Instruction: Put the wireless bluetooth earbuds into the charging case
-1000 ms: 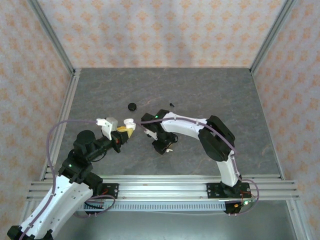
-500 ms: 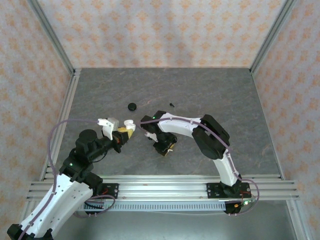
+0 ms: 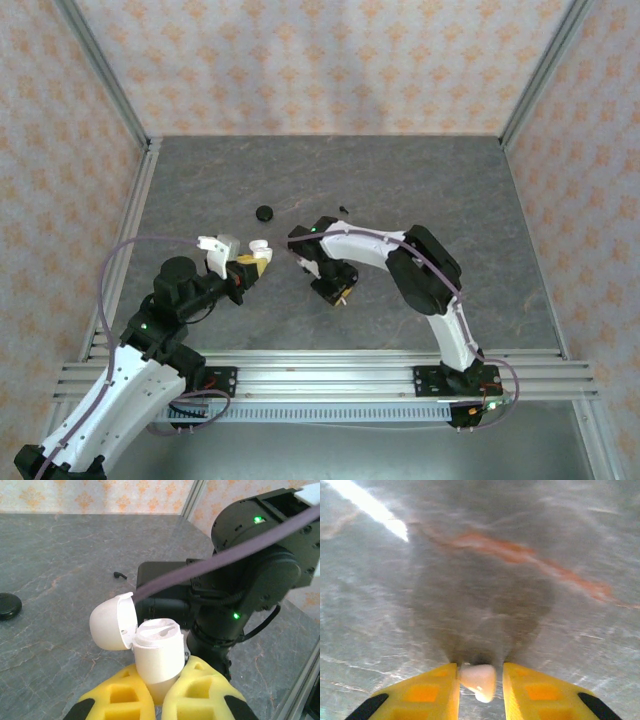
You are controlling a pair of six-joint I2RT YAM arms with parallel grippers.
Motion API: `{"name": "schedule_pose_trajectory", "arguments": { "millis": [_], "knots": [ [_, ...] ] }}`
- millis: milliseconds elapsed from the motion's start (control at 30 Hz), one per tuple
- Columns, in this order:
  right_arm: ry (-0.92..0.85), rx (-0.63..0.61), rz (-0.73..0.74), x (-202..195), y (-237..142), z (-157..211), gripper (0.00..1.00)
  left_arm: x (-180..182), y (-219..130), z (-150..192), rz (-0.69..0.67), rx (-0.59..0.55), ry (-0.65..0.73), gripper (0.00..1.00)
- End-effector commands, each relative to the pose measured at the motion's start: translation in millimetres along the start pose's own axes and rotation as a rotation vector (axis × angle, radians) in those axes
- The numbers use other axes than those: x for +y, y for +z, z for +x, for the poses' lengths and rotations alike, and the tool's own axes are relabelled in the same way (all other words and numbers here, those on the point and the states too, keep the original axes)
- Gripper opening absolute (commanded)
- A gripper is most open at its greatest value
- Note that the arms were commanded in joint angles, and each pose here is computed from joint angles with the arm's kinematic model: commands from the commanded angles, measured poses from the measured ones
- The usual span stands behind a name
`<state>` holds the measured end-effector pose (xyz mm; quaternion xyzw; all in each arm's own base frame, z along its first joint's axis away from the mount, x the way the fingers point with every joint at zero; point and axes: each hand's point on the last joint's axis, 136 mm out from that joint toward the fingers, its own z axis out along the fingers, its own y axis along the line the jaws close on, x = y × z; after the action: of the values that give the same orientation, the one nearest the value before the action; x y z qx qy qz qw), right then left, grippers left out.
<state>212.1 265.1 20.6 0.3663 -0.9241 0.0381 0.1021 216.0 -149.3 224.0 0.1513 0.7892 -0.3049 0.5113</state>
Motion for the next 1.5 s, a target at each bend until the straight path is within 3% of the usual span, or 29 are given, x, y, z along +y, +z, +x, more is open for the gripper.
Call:
{"name": "schedule_pose_trajectory", "arguments": {
  "millis": [0,200,533,733,1033,1467],
  "knots": [
    [0.188,-0.008,-0.011,-23,-3,0,0.29,-6,-4,-16,0.018,-0.038,0.031,0.0],
    [0.44,-0.043,-0.18,-16,7,-10,0.29,-6,1,-16,0.026,-0.035,0.023,0.0],
    [0.579,-0.119,-0.173,-23,-16,-11,0.43,-7,0,-16,0.025,-0.028,0.03,0.0],
    [0.676,-0.211,-0.189,-29,-39,-10,0.44,-7,2,-18,0.03,-0.038,0.027,0.0],
    [0.909,-0.37,-0.28,-33,-41,-8,0.44,-9,4,-17,0.045,-0.03,0.031,0.0],
    [0.927,-0.331,-0.294,-27,-23,-10,0.39,-13,6,-17,0.071,-0.02,0.035,0.0]
  ]
}}
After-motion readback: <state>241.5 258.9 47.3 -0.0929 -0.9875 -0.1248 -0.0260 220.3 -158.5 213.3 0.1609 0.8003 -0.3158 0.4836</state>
